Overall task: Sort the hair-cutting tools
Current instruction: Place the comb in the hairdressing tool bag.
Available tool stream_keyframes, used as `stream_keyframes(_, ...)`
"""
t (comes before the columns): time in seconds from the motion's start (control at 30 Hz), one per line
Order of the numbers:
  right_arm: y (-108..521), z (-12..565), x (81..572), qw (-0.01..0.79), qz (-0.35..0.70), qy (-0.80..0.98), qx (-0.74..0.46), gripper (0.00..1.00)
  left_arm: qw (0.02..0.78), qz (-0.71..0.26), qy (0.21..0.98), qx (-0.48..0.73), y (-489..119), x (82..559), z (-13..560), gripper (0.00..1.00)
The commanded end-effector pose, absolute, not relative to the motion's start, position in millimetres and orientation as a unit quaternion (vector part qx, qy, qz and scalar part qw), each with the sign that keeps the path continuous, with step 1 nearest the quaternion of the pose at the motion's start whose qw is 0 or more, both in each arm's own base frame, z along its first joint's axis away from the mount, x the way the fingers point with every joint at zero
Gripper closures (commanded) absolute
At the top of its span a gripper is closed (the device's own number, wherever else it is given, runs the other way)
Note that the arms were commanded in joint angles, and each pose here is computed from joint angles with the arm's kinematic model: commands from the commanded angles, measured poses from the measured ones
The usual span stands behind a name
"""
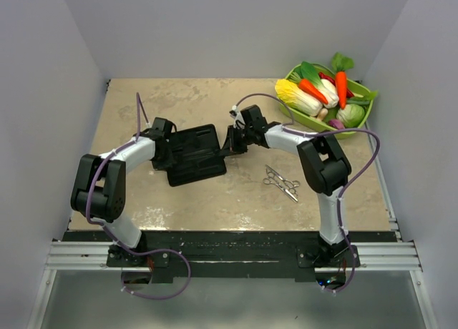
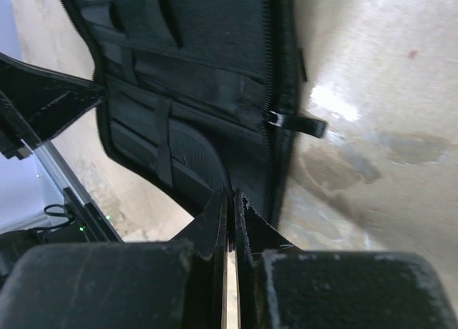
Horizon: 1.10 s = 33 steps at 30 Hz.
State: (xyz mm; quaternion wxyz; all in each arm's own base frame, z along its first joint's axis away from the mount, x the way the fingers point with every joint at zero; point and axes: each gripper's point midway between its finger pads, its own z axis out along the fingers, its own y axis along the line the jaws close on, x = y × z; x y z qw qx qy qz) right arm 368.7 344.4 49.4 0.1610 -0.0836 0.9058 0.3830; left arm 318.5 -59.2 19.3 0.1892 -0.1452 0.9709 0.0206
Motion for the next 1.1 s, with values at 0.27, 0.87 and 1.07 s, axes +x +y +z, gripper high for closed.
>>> stream_keyframes(0.27, 363.5, 57.9, 396.3, 0.226, 0.376, 0.897, -0.052, 1.00, 0.177, -0.027, 0.976, -0.125, -84.9, 311.2, 8.8, 1.00)
stream_keyframes(0.87, 390.3, 28.4, 368.0, 0.200, 0.373, 0.906, -0.035, 1.00, 0.178, -0.027, 0.976, -0.125, -84.0, 308.5, 9.9, 1.00)
stream_keyframes(1.07, 397.3, 24.2, 353.9, 0.183, 0.382, 0.905, -0.031, 1.00, 0.177, -0.027, 0.976, -0.125, -84.1, 308.1, 9.0, 1.00)
